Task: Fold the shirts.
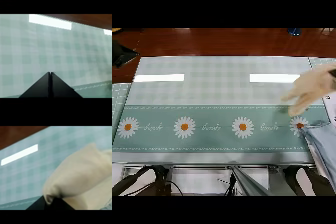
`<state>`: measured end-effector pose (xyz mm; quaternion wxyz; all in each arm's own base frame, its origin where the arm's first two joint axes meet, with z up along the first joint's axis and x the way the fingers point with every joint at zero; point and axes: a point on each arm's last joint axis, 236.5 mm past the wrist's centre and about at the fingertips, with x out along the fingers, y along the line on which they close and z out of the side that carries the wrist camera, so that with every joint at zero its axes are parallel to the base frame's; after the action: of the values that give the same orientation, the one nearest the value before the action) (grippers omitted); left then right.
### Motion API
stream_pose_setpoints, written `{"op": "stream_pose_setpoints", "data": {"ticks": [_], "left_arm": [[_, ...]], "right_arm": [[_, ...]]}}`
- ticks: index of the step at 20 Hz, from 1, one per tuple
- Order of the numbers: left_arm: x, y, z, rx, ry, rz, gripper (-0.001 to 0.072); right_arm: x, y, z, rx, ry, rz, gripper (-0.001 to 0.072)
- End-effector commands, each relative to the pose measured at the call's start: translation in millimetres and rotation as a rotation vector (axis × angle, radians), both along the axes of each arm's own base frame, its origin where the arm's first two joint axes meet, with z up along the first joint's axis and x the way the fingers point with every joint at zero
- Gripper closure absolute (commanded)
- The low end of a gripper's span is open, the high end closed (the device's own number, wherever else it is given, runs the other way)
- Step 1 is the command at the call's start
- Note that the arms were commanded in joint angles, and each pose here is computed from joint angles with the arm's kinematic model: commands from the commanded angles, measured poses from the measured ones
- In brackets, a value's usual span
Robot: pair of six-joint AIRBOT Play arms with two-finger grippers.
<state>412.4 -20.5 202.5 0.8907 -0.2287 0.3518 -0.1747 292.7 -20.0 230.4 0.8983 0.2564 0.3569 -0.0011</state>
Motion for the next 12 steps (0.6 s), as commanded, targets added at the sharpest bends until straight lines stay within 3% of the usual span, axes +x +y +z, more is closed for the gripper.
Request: {"op": "stream_pose_setpoints", "data": {"ticks": [1,12], "left_arm": [[11,4,-24,-0.022,0.058,0.000,0.0686],[50,33,-33,-0.021,-0.004,0.128,0.0686]], "right_arm": [[-74,-61,-17,-0.149,0.222,-0.198,0.0688],[-237,-197,-25,-0.515,0.762,-0.821,0.0687]]}}
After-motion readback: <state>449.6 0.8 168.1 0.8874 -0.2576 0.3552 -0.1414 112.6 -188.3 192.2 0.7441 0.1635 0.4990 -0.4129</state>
